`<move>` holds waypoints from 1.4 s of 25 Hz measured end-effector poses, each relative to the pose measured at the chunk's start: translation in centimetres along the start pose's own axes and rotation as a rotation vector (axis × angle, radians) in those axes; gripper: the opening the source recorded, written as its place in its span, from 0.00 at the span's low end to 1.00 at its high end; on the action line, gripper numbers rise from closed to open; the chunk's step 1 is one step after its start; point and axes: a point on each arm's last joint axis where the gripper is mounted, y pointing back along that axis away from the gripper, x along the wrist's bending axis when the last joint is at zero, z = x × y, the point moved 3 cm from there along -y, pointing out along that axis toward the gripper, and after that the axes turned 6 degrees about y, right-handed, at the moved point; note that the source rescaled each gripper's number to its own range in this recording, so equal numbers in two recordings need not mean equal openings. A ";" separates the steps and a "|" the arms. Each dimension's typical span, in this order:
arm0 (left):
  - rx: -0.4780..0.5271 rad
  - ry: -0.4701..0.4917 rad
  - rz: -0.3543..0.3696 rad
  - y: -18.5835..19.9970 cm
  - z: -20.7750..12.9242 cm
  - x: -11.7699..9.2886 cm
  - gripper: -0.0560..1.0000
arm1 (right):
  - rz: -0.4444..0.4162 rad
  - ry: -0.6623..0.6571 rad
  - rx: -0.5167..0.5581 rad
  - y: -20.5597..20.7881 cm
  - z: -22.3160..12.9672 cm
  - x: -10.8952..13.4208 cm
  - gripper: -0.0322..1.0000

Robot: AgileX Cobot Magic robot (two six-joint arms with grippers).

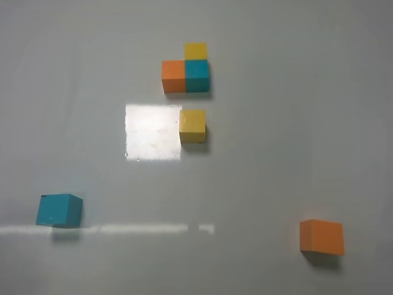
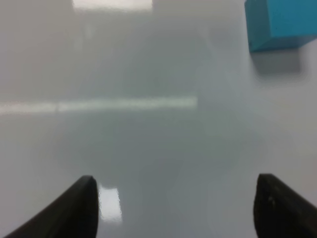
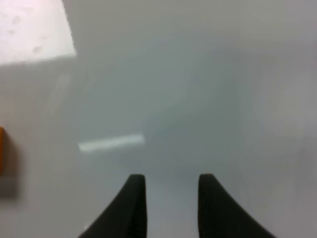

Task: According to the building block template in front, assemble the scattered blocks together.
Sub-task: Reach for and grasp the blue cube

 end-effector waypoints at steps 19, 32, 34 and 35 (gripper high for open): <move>-0.001 -0.501 -0.071 4.7 11.9 -2.6 0.56 | 0.000 0.000 0.000 0.0 0.0 0.0 0.03; 0.221 -0.958 -0.315 -4.5 18.7 -5.8 0.56 | 0.000 0.000 0.000 0.0 0.0 0.0 0.03; 0.244 -1.032 -0.329 -5.2 18.3 -6.9 0.56 | 0.000 0.000 0.000 0.0 0.0 0.0 0.03; 0.247 -1.073 -0.346 -5.4 18.0 -7.5 0.56 | 0.000 0.000 0.000 0.0 0.0 0.0 0.03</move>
